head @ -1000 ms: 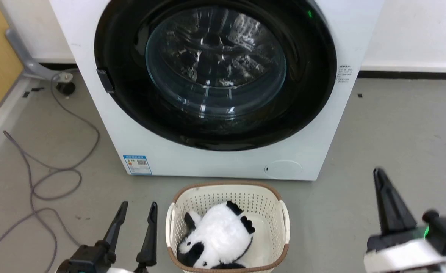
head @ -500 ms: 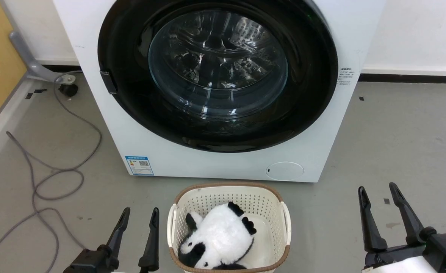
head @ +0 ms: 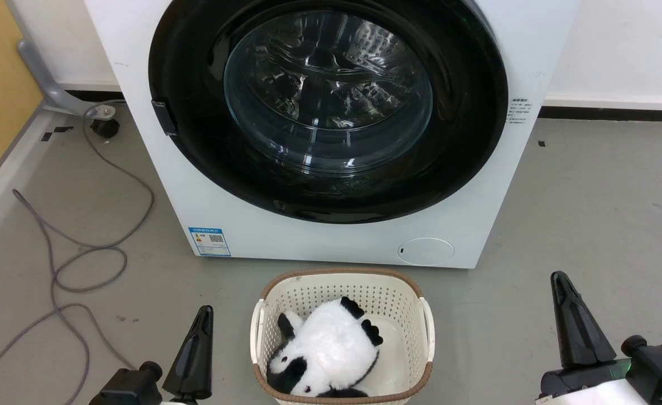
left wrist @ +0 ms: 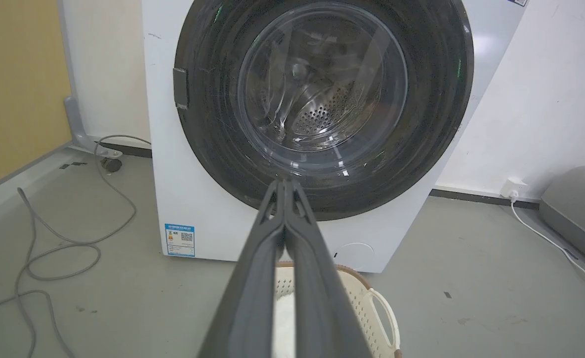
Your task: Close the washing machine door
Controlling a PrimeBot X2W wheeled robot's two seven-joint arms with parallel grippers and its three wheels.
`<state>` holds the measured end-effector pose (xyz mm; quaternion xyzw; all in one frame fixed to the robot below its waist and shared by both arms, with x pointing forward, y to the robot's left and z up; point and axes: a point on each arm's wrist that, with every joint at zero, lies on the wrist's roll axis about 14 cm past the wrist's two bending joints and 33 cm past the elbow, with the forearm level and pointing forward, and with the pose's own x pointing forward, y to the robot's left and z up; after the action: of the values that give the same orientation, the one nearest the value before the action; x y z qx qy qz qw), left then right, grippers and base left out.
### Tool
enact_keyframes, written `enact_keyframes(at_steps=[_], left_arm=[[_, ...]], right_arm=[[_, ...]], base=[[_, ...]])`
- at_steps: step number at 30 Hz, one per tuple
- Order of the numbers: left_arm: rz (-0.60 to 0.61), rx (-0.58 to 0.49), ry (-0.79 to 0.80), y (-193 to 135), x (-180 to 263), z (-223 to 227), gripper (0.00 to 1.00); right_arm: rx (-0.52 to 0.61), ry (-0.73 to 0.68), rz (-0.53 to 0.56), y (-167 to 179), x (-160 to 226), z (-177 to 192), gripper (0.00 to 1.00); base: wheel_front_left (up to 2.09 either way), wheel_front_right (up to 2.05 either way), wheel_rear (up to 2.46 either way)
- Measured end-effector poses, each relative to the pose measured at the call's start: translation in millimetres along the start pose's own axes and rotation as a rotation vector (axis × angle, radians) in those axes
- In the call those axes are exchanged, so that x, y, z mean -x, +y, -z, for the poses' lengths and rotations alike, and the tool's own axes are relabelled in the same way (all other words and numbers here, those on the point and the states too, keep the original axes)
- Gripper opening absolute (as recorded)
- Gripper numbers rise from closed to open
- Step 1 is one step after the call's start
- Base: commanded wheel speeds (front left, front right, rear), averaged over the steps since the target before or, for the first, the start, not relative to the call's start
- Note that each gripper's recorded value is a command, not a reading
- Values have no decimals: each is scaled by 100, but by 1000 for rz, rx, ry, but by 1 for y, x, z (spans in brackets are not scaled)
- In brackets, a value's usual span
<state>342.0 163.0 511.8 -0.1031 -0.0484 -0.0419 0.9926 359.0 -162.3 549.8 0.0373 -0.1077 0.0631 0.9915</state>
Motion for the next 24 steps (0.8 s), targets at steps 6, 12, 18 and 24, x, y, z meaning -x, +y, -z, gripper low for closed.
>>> enact_keyframes(at_steps=[6,12,18,24], left_arm=[[0,-5,10,0,0,1,0],[0,-18,22,0,-1,2,0],[-4,-31,27,1,-2,2,0],[-6,-45,34,1,-3,2,0]], right_arm=[[1,12,1,0,0,2,0],[8,27,0,0,1,4,0],[15,38,-1,0,1,5,0],[17,49,-1,0,1,7,0]], base=[[0,0,0],[0,0,0],[0,0,0],[0,0,0]])
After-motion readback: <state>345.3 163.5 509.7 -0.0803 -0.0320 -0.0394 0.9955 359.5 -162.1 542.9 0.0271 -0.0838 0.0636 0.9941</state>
